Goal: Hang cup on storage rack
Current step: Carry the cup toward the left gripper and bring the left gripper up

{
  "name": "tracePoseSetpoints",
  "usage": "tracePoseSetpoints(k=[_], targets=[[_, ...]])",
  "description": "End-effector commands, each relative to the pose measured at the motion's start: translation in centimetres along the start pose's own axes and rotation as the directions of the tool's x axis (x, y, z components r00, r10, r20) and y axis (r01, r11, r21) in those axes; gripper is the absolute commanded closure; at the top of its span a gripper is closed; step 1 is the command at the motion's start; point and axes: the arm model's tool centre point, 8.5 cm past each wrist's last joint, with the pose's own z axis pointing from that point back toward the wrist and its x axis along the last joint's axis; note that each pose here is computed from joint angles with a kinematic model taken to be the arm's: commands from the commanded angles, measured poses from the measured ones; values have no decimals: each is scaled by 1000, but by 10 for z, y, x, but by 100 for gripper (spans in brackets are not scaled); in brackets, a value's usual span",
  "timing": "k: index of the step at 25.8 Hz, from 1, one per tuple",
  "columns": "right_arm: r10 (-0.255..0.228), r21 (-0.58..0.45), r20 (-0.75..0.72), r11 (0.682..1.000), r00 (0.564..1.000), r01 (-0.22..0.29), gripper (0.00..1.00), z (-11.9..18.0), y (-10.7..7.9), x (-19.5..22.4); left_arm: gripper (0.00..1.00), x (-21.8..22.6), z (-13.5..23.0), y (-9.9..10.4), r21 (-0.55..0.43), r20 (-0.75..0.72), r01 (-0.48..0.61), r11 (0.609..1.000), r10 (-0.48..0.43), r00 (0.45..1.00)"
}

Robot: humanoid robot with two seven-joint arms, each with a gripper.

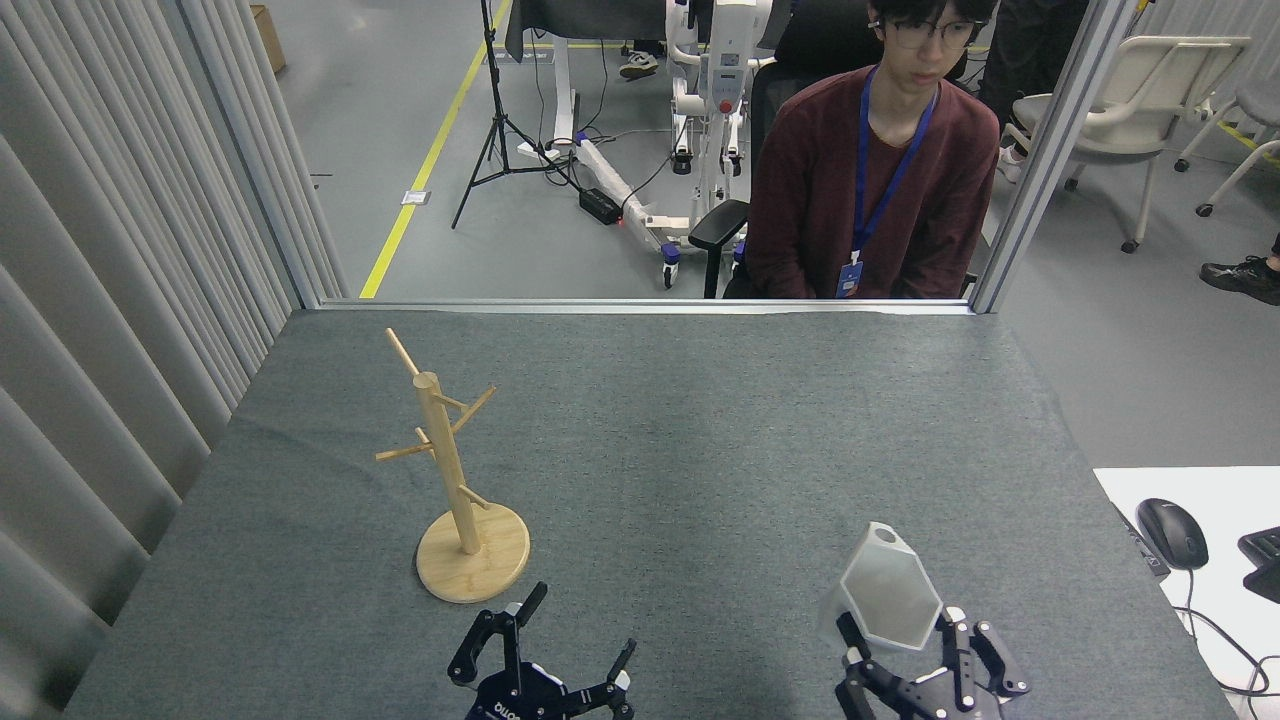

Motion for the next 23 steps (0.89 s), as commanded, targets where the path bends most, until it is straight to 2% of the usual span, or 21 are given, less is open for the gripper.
tracePoseSetpoints(k=[1,4,10,23], targets=[[-25,-8,46,1000,999,25,39,-16,2,36,0,11,-11,1,9,29,18,1000,-18,999],[-48,-23,41,999,998,49,39,-27,1,55,0,21,-18,5,23,30,30,999,-31,999],[-60,-63,17,996,998,61,39,-49,-7,79,0,29,-20,4,24,40,31,999,-32,999],[-88,-104,116,990,989,100,39,-67,-22,127,0,34,-18,-5,-2,29,32,999,-32,999]])
